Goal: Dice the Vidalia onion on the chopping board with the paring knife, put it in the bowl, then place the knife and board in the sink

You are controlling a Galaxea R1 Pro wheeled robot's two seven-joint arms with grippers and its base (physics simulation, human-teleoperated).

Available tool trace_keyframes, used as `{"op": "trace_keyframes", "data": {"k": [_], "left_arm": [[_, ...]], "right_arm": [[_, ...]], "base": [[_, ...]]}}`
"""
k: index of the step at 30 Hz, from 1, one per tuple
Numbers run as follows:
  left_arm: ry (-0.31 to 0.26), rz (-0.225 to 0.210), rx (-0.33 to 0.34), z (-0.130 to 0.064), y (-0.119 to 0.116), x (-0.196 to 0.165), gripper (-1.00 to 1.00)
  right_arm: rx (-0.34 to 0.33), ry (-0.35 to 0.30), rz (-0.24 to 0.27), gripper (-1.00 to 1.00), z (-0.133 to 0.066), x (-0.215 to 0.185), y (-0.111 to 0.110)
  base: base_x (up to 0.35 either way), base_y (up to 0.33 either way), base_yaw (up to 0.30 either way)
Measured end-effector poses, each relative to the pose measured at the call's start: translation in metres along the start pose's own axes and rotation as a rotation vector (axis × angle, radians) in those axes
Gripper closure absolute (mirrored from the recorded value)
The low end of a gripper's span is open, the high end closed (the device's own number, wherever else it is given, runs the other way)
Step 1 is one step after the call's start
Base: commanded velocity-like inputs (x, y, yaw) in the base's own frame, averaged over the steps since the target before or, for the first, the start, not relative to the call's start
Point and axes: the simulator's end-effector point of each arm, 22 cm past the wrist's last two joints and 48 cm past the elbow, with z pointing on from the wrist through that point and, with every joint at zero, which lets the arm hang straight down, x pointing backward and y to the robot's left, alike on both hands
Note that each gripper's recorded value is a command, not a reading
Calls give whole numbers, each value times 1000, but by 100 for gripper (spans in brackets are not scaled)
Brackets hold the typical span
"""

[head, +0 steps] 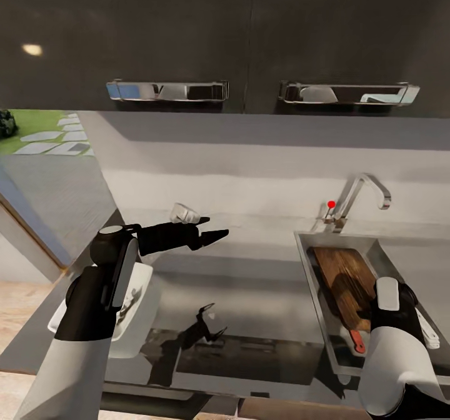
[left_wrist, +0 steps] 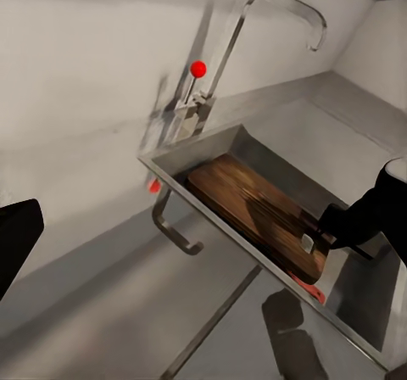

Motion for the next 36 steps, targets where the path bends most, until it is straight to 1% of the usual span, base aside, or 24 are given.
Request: {"op": "trace_keyframes", "data": {"k": [22,29,36], "left_arm": [[15,-24,-1,6,10,13,-100],[16,-26,0,6,10,14,-100],[16,-26,1,6,9,14,-100]], "right_arm": [[25,0,-12,100,12,6,-4],[28,-1,-14,100,13,6,-5],[27,0,-13,100,12,6,-5]], "base": [[0,0,0],[1,0,0],[133,0,0]]}}
